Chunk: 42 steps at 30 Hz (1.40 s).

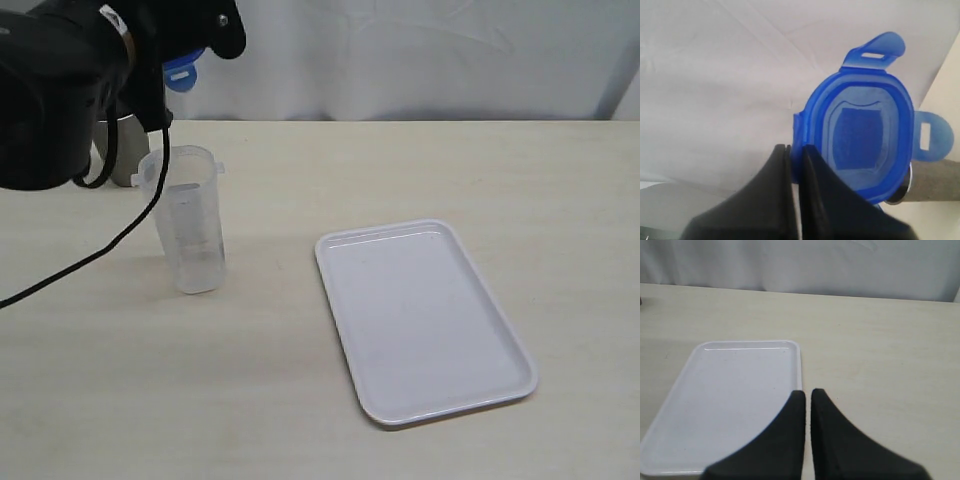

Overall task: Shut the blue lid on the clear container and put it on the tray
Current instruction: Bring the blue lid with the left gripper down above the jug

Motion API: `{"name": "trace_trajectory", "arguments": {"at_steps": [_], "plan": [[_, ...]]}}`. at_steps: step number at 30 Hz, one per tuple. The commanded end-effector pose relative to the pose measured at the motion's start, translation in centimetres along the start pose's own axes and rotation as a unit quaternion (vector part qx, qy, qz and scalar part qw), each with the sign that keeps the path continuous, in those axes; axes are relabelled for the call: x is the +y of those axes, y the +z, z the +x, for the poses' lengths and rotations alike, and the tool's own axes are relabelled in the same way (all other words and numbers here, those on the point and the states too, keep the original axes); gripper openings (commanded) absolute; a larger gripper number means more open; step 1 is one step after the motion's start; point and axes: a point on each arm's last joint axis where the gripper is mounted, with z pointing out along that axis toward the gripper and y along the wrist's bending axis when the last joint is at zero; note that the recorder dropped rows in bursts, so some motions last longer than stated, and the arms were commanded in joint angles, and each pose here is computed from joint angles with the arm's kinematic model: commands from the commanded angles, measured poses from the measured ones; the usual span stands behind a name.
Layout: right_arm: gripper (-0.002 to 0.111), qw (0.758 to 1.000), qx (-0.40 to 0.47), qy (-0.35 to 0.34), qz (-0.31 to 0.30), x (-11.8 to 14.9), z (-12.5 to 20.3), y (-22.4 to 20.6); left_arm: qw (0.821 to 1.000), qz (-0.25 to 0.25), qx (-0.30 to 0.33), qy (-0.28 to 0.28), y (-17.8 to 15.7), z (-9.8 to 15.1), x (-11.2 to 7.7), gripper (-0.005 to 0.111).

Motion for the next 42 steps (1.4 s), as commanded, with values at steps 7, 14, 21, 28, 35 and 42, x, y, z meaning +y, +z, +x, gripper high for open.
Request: {"name": "trace_trajectory", "arguments": {"at_steps": [7,14,21,28,35,42], "plan": [[0.004,1.0,-0.002,-0.002,-0.001,0.0,0.1,0.0,1.0,-0.001,0.005,-0.026,-0.2,0.6,-0.8,0.0],[0.004,1.0,-0.002,-0.002,-0.001,0.0,0.1,0.0,0.999,0.005,-0.003,-0.037,-0.2,0.4,-0.9,0.0],[0.004,1.0,-0.002,-0.002,-0.001,0.0,0.1,0.0,0.999,0.024,-0.029,-0.018,-0.2,-0.1,-1.1,0.0],[0.004,1.0,-0.002,-0.002,-0.001,0.0,0.1,0.0,0.999,0.015,-0.01,0.051,0.4,0.8,-0.8,0.0],[0.004,1.0,-0.002,-0.002,-0.001,0.0,0.1,0.0,0.999,0.019,0.016,0.042,1.8,2.8,-0.3,0.0],[0.004,1.0,-0.002,-0.002,-0.001,0.0,0.1,0.0,0.997,0.067,-0.037,0.031,1.8,1.8,-1.3,0.0]]}}
